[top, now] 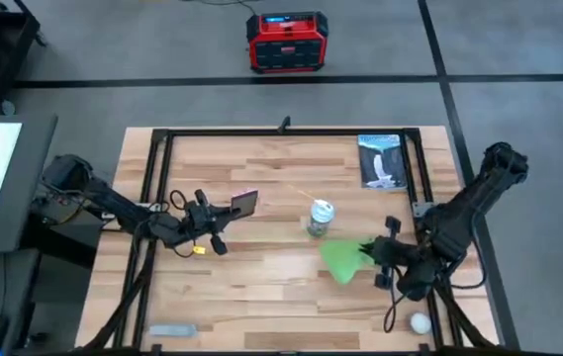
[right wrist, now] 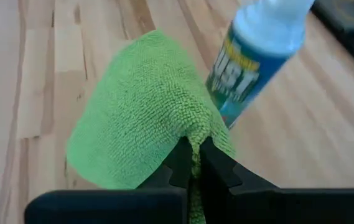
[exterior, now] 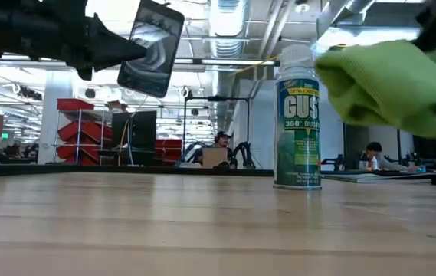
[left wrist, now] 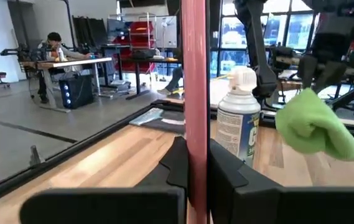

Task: Apply microfiber cloth
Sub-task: Wipe the front of the pink phone using the green microfiber cloth

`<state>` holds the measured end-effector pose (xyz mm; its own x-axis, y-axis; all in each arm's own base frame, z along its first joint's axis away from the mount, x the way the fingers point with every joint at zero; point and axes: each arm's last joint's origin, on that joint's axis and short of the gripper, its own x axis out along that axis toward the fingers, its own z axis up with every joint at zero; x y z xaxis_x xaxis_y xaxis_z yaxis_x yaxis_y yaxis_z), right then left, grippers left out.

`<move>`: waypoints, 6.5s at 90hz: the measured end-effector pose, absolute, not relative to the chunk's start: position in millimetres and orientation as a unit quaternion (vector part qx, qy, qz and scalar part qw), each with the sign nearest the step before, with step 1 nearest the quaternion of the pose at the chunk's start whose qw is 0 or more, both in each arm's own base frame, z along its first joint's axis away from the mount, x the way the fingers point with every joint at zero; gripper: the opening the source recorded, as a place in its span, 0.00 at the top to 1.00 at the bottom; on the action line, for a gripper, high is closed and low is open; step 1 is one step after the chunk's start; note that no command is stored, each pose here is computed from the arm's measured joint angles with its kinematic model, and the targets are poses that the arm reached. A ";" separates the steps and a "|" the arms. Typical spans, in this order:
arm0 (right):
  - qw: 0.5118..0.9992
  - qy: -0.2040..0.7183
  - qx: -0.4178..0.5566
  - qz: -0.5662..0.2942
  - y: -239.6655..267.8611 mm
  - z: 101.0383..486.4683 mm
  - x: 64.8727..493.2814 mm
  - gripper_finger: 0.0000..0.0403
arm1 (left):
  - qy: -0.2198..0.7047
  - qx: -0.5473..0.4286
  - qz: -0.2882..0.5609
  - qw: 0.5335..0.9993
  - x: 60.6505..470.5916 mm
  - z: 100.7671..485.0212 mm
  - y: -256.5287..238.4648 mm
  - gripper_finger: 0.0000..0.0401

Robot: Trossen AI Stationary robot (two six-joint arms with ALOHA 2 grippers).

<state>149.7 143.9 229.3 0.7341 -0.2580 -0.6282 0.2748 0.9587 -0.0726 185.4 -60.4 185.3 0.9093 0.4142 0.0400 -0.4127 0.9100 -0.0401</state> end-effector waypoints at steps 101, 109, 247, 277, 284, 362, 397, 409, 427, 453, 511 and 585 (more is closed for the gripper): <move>0.971 0.220 0.096 0.022 80.3 121.4 169.6 1.00 | -0.001 -0.007 0.193 0.981 179.1 188.2 -57.9 0.99; 0.966 0.241 0.098 0.012 80.2 113.0 170.6 1.00 | -0.001 -0.007 0.193 0.981 179.1 188.2 -57.9 0.99; 0.993 0.119 -0.016 0.017 71.5 202.0 178.8 0.82 | 0.089 -0.066 0.194 0.975 179.1 160.3 -58.4 0.99; 0.993 0.113 -0.026 0.026 75.7 206.2 178.6 0.82 | 0.139 -0.048 0.214 0.966 184.0 138.5 -58.2 0.99; 0.993 0.113 -0.026 0.025 75.7 206.2 178.6 0.82 | 0.152 -0.054 0.217 0.963 185.7 132.1 -57.0 0.99; 0.993 0.113 -0.025 0.025 75.7 206.2 178.6 0.82 | 0.182 -0.101 0.199 0.958 195.3 111.1 -56.8 0.89; 0.993 0.113 -0.025 0.025 75.7 206.2 178.6 0.82 | 0.164 -0.097 0.197 0.962 198.3 115.4 -54.8 0.91; 0.993 0.113 -0.025 0.025 75.7 206.2 178.6 0.82 | 0.147 -0.099 0.182 0.967 200.3 119.8 -56.0 0.93; 0.993 0.113 -0.025 0.026 75.7 206.2 178.6 0.82 | 0.125 -0.083 0.167 0.974 204.0 127.8 -57.7 0.89; 0.993 0.113 -0.026 0.033 78.3 206.2 177.5 0.82 | 0.122 -0.090 0.132 0.980 210.5 134.5 -61.9 0.86; 0.993 0.112 -0.027 0.035 79.1 206.3 177.1 0.82 | 0.134 -0.069 0.144 0.978 211.6 131.6 -57.3 0.87; 0.993 0.113 -0.026 0.035 79.1 206.2 177.1 0.82 | 0.105 -0.005 0.157 0.982 210.9 154.6 -37.8 0.95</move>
<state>177.1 79.1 206.2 0.9721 0.0639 -0.2256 -0.0756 0.9962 -0.0435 210.9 -37.8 154.6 0.9282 0.3079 -0.2087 -0.3100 0.9504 0.0234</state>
